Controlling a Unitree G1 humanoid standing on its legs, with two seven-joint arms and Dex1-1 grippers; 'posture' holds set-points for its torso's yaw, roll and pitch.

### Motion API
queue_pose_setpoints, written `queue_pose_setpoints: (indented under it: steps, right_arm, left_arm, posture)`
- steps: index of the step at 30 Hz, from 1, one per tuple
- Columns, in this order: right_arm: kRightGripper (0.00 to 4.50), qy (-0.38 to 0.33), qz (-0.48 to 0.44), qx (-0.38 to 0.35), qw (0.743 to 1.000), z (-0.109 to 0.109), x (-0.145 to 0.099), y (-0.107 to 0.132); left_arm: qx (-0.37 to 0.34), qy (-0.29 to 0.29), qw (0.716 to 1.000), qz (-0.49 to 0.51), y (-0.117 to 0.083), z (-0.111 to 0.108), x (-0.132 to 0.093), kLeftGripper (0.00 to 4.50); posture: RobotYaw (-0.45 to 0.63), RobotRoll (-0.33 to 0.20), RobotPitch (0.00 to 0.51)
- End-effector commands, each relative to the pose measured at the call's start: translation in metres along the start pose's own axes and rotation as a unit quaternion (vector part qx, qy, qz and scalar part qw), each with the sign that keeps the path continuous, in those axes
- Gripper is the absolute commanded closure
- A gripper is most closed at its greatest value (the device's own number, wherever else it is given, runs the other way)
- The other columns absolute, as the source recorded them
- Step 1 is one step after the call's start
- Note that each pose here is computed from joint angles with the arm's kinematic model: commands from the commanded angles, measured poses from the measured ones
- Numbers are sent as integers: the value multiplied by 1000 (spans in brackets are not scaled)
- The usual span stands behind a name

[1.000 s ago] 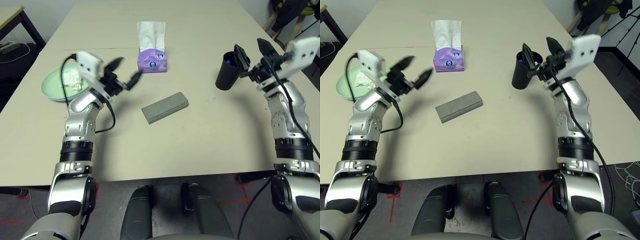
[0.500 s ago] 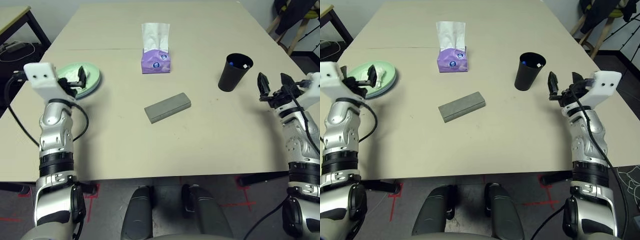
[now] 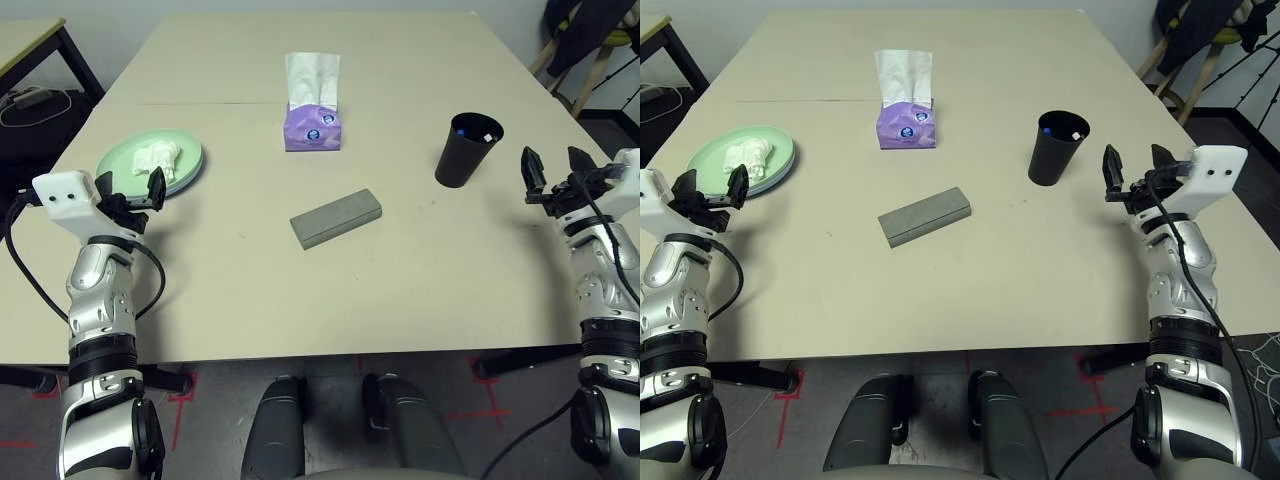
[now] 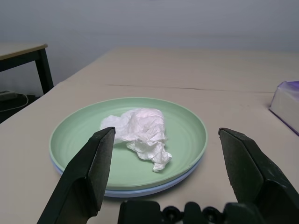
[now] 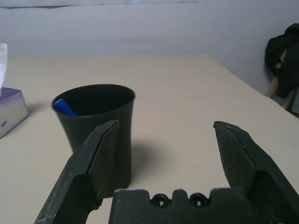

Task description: Organize and tidy the items on the table.

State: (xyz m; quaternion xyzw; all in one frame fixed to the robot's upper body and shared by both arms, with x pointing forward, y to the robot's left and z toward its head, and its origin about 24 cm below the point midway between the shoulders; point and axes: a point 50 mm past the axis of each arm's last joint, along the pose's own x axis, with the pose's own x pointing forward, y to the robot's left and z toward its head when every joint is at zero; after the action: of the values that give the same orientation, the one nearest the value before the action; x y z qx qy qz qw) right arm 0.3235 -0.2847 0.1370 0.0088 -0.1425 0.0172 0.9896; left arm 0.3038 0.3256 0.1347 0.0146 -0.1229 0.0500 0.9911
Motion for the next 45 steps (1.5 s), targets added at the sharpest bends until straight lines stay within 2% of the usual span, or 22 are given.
queue_pose_setpoints:
  steps: [1, 10, 45]
  right_arm:
    - [53, 21, -4, -5, 1000, -9, -5, 0]
    - [53, 21, -5, -2, 1000, -12, -2, 4]
    - [53, 28, -5, -2, 1000, -14, 1, 7]
  left_arm:
    - [-3, 11, 1000, -15, 3, -5, -2, 0]
    - [-5, 14, 999, -44, 0, -6, -1, 0]
    - [-6, 21, 999, -40, -2, -11, -5, 0]
  posture:
    - [79, 0, 99]
    - [67, 0, 102]
    - [63, 0, 102]
